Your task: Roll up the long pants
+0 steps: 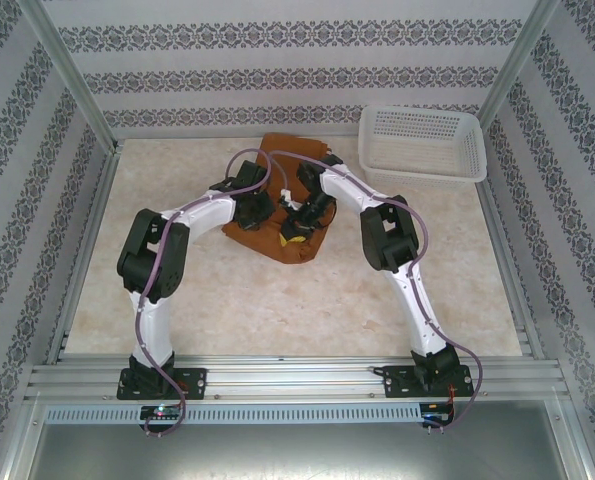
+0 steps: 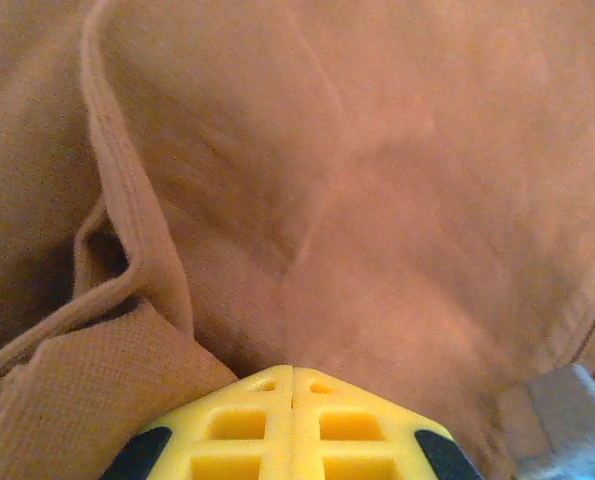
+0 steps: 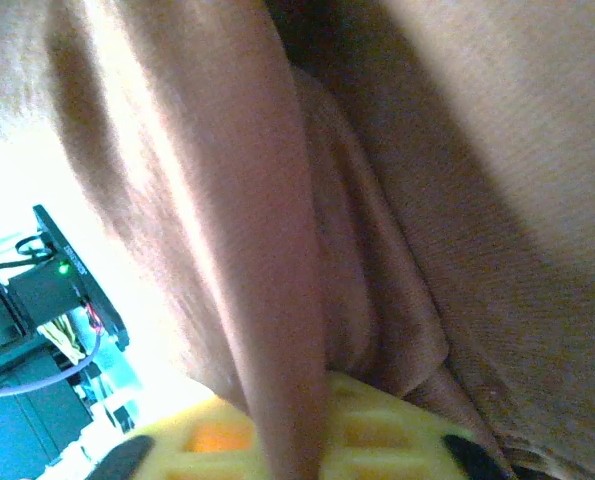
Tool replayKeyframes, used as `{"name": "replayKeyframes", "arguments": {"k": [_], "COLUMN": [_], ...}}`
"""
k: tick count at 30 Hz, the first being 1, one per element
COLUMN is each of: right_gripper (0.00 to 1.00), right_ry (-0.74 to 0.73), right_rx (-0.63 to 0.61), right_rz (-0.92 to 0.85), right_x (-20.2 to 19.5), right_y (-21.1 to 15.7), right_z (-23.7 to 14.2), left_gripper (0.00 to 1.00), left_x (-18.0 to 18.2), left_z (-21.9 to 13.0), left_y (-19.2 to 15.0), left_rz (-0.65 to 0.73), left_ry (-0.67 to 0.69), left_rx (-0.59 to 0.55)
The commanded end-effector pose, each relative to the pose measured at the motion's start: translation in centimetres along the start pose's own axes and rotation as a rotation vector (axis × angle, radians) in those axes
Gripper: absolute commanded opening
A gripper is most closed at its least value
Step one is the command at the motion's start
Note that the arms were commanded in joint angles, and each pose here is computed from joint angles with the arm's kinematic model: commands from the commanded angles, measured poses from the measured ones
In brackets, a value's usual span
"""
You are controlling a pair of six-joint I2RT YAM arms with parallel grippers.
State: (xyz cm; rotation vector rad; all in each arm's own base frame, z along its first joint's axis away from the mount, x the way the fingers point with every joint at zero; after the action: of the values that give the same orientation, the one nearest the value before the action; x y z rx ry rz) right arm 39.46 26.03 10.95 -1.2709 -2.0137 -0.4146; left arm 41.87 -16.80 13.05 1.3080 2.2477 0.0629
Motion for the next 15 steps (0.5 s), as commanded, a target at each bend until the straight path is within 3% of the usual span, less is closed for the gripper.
{"name": "replayKeyframes", "arguments": {"k": [1,3,9,12,15], "right_gripper": [0.54,0.62,0.63,0.64,0.64], "right_ry": [-0.152,-0.225,-0.468,-0.613,-0.754], "right_rx": [-0.012,-0.036,-0.183,-0.226,-0.211], "right_rz": [0.006,-0.016,-0.142,-0.248,-0.379], "right_x": [-0.7,0.2,6.0,9.7,12.5], "right_y": [-1.3,-2.1,-5.7,-7.7,-9.4], "right_z": [-2.3,-3.7,-8.4,-8.4,-5.3], "left_gripper": [0.00,0.00,0.00,0.00,0.00], "left_x": [5.4,6.3,7.0,7.0,7.1], "left_z": [1.8,2.1,2.7,3.0,3.4], "left_y": [1.5,1.6,1.3,1.1,0.8], "left_rz": [-0.025,-0.032,-0.044,-0.059,-0.069], "left_ry": [0.181,0.196,0.186,0.171,0.156], "left_rx": [-0.025,-0.017,0.002,0.013,0.026]}}
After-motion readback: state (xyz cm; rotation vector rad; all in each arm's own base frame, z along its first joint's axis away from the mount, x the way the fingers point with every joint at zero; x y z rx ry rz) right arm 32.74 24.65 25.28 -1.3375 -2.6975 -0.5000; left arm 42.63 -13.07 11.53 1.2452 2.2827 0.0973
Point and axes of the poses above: each hand's point on the last joint's axis, 136 mm out from that joint toward the fingers, its own z axis out along the fingers, its own x axis along the line the jaws close on, y = z × x, the point moved 9 cm from there along -z, back along the fingers, and after that the axes turned 1 degree about -z, right-handed, at the moved point
